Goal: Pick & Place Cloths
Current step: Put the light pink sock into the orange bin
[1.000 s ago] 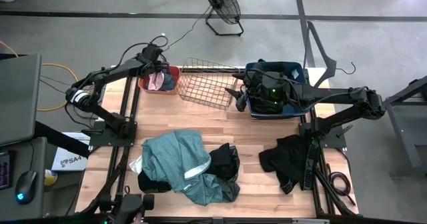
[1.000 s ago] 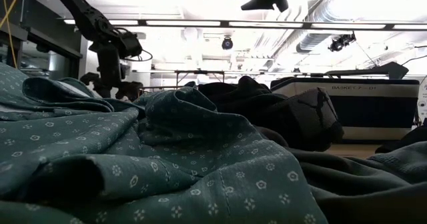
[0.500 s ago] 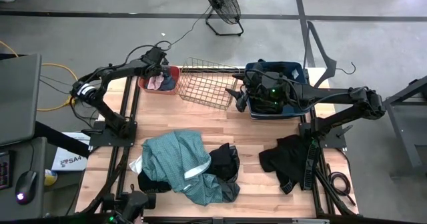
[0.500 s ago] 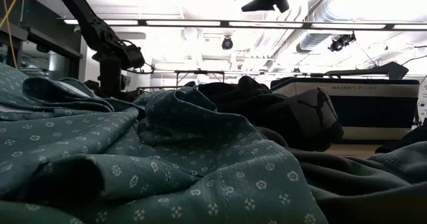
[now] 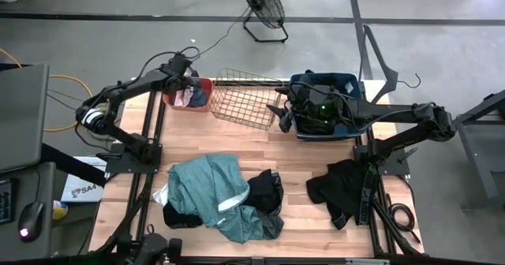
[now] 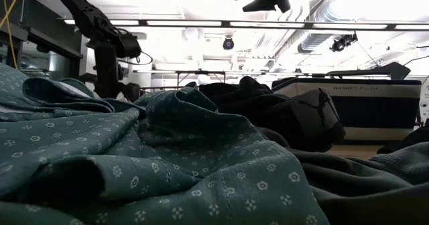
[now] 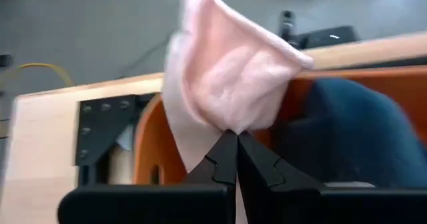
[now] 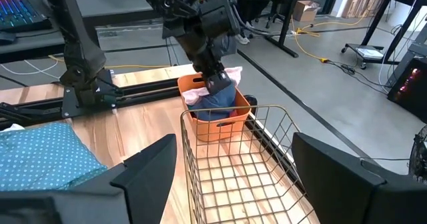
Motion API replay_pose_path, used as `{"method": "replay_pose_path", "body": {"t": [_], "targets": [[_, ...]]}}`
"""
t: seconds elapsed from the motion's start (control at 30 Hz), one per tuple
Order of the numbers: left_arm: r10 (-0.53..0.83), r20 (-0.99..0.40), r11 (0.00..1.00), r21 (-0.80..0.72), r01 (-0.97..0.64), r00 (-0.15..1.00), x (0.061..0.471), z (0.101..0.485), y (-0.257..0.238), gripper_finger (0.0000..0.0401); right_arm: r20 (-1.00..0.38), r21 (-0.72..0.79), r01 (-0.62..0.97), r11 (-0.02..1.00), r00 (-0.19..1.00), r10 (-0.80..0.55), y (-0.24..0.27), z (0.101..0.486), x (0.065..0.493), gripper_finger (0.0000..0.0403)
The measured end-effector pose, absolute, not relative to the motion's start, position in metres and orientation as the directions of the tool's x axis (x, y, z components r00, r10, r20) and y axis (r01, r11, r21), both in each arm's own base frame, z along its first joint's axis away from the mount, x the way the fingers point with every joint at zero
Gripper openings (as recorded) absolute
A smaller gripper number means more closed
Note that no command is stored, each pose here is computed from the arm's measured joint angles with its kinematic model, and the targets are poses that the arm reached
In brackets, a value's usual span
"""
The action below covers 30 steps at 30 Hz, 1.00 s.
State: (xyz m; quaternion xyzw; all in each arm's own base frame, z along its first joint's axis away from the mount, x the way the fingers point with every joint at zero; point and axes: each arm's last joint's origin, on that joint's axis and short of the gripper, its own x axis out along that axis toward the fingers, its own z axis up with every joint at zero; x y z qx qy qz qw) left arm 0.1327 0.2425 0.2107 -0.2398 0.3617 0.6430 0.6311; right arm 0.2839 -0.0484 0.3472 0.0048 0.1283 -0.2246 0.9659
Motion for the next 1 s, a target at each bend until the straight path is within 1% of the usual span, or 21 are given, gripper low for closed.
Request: {"method": "replay_pose_path", "body": {"t": [0.23,0.4,0.5,0.63,0.9,1.0], "targets": [[0.613,-0.79,0.107,0.116,-0.987,-0.026,0.13,0.218,0.234,0.0,-0.252,-0.037,0.438,0.898,0.866,-0.433,-0.048,0.347,0.284,0.0288],[0.495,-0.869,0.168,0.095,-0.981,0.0,0.128,0.212,0.224,0.0,-0.267,-0.033,0.44,0.897,0.861,-0.433,-0.048,0.345,0.283,0.0288],[0.461,-0.888,0.202,0.107,-0.974,-0.002,0.133,0.21,0.217,0.0,-0.266,-0.033,0.44,0.897,0.862,-0.432,-0.048,0.346,0.283,0.0288],[0.485,-0.875,0.202,0.124,-0.971,-0.011,0.136,0.211,0.217,0.0,-0.266,-0.032,0.44,0.897,0.861,-0.433,-0.048,0.346,0.283,0.0288],[0.471,-0.882,0.205,0.119,-0.972,-0.008,0.135,0.21,0.216,0.0,-0.274,-0.035,0.44,0.897,0.859,-0.432,-0.048,0.345,0.283,0.0288],[0.495,-0.869,0.195,0.129,-0.972,-0.016,0.136,0.211,0.218,0.0001,-0.274,-0.035,0.44,0.897,0.859,-0.432,-0.048,0.345,0.283,0.0288]]}}
